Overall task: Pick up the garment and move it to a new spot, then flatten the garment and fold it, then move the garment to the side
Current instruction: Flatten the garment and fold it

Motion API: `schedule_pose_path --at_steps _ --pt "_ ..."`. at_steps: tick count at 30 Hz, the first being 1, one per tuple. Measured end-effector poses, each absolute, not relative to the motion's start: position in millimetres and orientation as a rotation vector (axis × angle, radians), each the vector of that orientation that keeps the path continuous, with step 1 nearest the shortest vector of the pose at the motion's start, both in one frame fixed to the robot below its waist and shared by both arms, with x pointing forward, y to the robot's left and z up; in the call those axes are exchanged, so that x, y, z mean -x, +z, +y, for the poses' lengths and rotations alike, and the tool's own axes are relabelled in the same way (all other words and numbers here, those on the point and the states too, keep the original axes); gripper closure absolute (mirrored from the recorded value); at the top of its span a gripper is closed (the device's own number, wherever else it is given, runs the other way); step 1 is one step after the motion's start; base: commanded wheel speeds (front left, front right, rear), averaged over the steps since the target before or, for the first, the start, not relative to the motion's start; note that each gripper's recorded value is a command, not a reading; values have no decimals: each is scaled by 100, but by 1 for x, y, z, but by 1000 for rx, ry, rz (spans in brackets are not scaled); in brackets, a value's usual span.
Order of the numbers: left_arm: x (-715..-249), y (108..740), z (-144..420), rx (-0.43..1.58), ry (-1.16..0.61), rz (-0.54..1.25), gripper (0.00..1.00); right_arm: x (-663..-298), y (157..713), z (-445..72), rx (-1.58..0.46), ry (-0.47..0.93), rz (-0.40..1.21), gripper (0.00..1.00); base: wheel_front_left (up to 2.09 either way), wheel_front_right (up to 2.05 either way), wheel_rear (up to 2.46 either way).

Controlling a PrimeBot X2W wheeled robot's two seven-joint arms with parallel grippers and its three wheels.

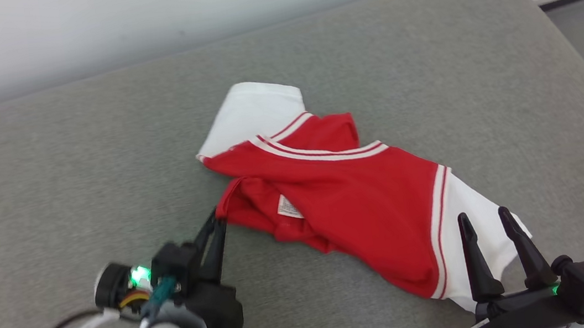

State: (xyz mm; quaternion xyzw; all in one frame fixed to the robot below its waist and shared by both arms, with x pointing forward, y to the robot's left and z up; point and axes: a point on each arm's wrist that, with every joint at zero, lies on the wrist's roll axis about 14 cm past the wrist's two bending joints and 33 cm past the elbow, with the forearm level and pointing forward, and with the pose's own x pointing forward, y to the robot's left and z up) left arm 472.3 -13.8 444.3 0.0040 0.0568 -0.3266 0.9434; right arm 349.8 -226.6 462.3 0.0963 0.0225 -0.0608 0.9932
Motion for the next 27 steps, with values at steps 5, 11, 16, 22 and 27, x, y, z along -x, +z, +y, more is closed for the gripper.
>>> schedule_pose_path --at_steps 5,11,16,22,27 --pt "-444 446 20 32 -575 115 100 -354 464 -212 -205 -75 39 0 0 0 0" --pt "-393 440 98 90 -330 138 100 -369 471 -182 -218 26 15 0 0 0 0" --pt "-377 447 138 115 -189 113 100 -373 471 -165 -224 77 21 0 0 0 0" --pt "-349 424 161 162 -96 189 100 -375 468 -160 -227 92 31 0 0 0 0" --pt "-336 401 158 197 -79 266 100 -373 465 -172 -228 56 36 0 0 0 0"
